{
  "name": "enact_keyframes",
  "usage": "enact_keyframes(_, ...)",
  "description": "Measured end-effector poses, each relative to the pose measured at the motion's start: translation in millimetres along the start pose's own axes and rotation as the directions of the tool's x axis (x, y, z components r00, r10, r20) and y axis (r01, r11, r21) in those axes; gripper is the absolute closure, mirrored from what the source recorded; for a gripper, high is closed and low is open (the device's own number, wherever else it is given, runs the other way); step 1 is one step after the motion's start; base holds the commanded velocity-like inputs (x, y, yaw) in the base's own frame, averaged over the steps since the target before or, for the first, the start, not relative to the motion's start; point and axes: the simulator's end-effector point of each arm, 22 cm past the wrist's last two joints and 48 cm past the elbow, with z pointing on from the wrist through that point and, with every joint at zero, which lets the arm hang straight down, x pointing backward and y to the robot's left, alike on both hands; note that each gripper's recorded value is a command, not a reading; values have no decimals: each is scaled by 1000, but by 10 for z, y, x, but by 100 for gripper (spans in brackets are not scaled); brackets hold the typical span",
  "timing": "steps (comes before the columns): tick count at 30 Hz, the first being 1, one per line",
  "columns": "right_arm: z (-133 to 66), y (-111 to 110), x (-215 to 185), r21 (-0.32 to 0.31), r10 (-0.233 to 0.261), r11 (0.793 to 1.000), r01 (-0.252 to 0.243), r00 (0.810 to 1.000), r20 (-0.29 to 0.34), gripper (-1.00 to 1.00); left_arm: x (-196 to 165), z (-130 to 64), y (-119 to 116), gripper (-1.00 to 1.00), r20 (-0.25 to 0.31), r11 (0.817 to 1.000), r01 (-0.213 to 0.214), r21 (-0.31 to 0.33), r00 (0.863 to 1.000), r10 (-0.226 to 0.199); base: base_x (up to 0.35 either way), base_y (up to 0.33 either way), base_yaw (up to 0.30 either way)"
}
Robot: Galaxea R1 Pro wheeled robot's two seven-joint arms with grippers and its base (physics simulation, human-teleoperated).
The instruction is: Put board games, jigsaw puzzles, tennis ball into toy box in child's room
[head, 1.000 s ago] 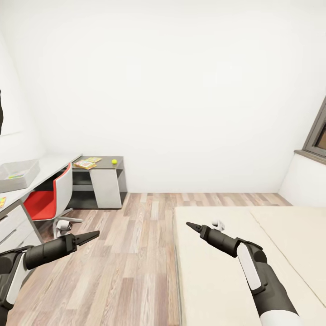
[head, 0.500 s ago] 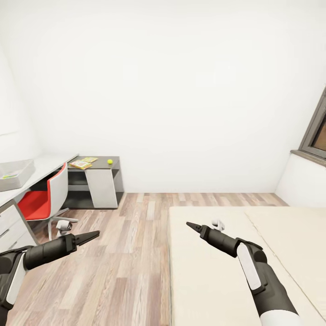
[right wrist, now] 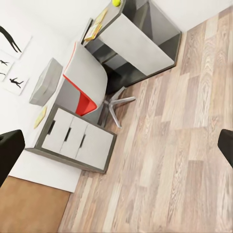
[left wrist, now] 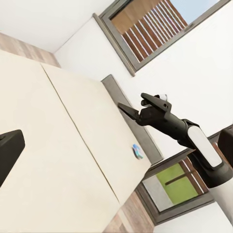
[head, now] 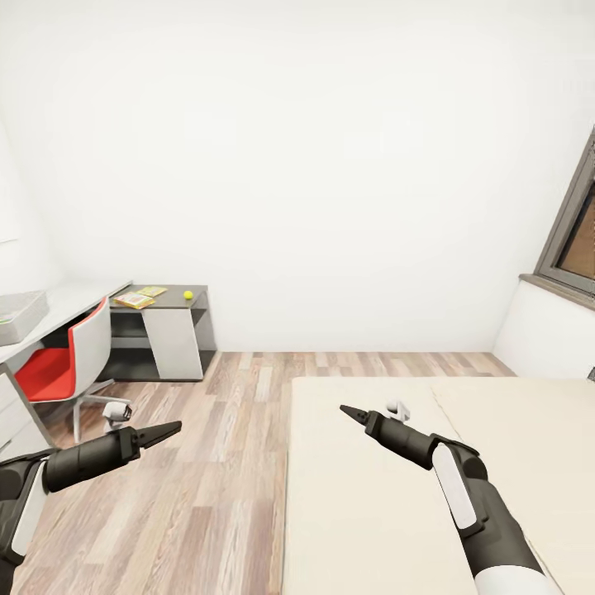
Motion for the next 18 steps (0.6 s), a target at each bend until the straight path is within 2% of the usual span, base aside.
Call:
enact_keyframes(7,-1,4,-4,-1,-1,1000,1,1000,1,-100,0,0,0,-100,0,1000,0,0,1000,0,0,-256,0)
enact_keyframes(18,-4,2,-5,-1,0,1000,0,1000,0,-100,-6,-4,0,-100,1,1000,-1,-1,1000,1,0,-135,0)
